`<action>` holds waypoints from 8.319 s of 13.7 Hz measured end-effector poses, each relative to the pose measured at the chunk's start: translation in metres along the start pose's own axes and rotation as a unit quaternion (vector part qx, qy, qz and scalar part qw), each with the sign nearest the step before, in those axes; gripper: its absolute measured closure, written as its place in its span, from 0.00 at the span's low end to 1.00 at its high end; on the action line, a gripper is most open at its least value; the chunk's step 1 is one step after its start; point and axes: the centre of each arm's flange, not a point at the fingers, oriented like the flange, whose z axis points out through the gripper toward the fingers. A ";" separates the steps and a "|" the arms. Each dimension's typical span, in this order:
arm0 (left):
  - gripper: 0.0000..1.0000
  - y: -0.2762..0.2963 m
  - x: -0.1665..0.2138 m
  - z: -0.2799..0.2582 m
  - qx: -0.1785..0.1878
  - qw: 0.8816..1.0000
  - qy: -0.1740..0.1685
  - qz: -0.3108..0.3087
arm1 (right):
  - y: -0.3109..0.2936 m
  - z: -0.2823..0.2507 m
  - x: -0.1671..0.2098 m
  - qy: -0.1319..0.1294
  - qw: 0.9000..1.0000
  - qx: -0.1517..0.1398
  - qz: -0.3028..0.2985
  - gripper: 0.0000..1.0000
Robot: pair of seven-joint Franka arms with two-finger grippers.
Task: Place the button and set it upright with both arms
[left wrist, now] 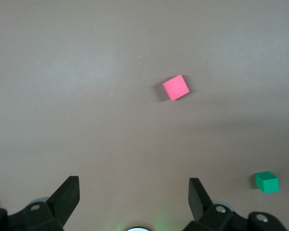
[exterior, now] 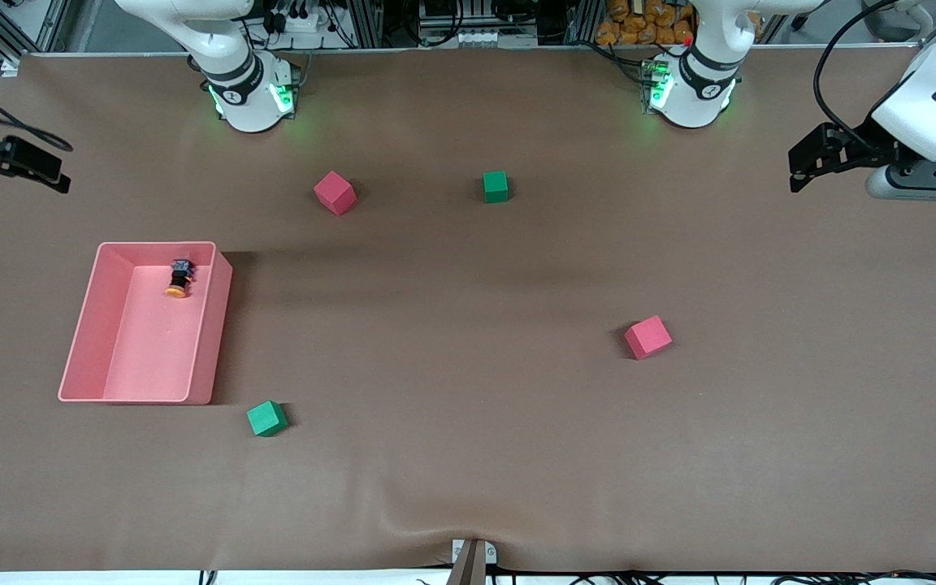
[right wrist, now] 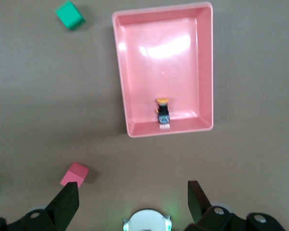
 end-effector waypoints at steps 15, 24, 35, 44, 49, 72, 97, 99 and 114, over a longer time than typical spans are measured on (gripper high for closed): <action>0.00 0.001 0.003 0.006 -0.001 1.000 -0.006 0.005 | 0.040 0.279 0.034 0.037 0.999 -0.016 0.018 0.00; 0.00 0.001 0.009 0.016 -0.002 1.000 -0.016 0.005 | 0.076 0.377 0.045 0.038 0.998 -0.010 -0.044 0.00; 0.00 -0.066 -0.005 -0.002 -0.003 0.999 -0.013 -0.043 | 0.062 0.406 0.044 0.021 0.998 -0.007 -0.058 0.00; 0.00 -0.074 -0.013 -0.007 -0.026 0.998 -0.015 -0.052 | 0.060 0.438 0.036 -0.013 0.998 -0.002 -0.059 0.00; 0.00 -0.074 -0.012 -0.005 -0.030 0.998 -0.017 -0.052 | 0.061 0.439 0.035 -0.015 0.999 -0.002 -0.046 0.00; 0.00 -0.072 -0.011 0.000 -0.030 0.998 -0.022 -0.050 | 0.057 0.358 0.050 0.030 0.999 -0.011 -0.045 0.59; 0.00 -0.067 -0.003 0.012 -0.031 0.998 -0.034 -0.045 | -0.584 0.339 -0.014 0.156 0.976 0.033 -0.147 0.59; 0.00 -0.067 -0.001 0.014 -0.031 0.998 -0.036 -0.044 | -0.598 0.361 -0.028 0.151 0.980 0.035 -0.129 0.59; 0.00 -0.038 0.004 0.026 -0.033 0.998 -0.052 -0.018 | -0.606 0.331 -0.031 0.180 0.978 0.002 -0.109 0.00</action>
